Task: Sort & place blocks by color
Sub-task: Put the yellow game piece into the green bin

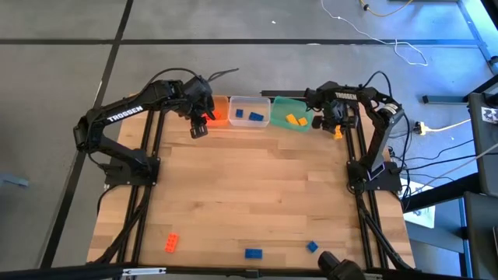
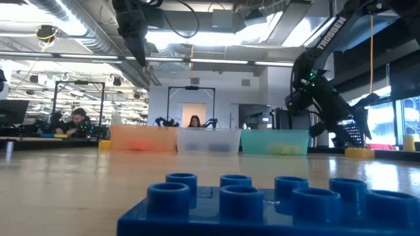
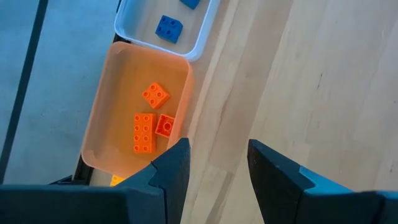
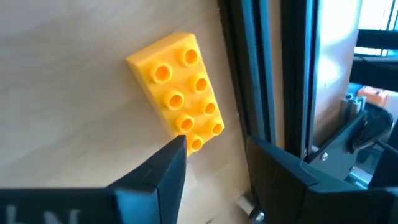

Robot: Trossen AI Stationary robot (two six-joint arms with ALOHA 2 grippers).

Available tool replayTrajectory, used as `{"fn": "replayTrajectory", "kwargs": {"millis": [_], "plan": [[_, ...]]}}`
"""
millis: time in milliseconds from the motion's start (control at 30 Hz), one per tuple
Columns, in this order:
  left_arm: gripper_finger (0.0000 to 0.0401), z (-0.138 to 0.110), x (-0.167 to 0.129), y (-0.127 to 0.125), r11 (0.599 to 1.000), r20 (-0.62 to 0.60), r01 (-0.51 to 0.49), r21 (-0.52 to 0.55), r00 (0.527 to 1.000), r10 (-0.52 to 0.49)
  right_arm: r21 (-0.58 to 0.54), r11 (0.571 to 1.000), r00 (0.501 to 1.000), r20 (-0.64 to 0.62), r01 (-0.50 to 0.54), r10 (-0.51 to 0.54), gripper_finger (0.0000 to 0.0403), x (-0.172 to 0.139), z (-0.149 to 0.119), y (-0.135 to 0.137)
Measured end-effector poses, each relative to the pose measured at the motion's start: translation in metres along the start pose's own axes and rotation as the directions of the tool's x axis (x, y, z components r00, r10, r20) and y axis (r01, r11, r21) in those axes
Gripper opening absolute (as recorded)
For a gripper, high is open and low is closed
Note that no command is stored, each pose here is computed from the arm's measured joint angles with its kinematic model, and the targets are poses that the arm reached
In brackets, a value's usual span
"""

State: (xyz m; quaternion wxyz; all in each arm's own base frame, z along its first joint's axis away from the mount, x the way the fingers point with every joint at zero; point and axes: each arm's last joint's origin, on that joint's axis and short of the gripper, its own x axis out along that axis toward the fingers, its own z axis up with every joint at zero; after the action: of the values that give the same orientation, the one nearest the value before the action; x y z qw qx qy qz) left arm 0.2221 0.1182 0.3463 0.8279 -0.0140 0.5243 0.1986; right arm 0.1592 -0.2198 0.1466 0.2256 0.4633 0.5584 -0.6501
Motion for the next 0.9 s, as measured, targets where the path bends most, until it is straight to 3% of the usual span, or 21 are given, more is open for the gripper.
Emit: {"fn": "replayTrajectory", "kwargs": {"millis": [200, 367, 700, 900], "plan": [[0.0152, 0.000, 0.000, 0.000, 1.000, 0.000, 0.000, -0.005, 1.000, 0.000, -0.028, 1.000, 1.000, -0.015, 0.005, -0.005, 0.0171, -0.004, -0.003, -0.005], [0.0152, 0.000, 0.000, 0.000, 1.000, 0.001, -0.001, -0.003, 1.000, 0.001, -0.049, 0.997, 0.998, 0.015, -0.060, 0.061, 0.0171, -0.017, -0.007, -0.016], [0.0152, 0.000, 0.000, 0.000, 1.000, 0.001, -0.001, 0.001, 1.000, 0.001, -0.265, 0.941, 0.960, 0.127, -0.209, 0.249, 0.0171, -0.040, -0.011, -0.026], [0.0152, 0.000, 0.000, 0.000, 1.000, 0.001, -0.001, 0.002, 1.000, 0.001, -0.107, 0.931, 0.922, 0.142, -0.349, 0.361, 0.0171, -0.037, -0.004, -0.017]]}}
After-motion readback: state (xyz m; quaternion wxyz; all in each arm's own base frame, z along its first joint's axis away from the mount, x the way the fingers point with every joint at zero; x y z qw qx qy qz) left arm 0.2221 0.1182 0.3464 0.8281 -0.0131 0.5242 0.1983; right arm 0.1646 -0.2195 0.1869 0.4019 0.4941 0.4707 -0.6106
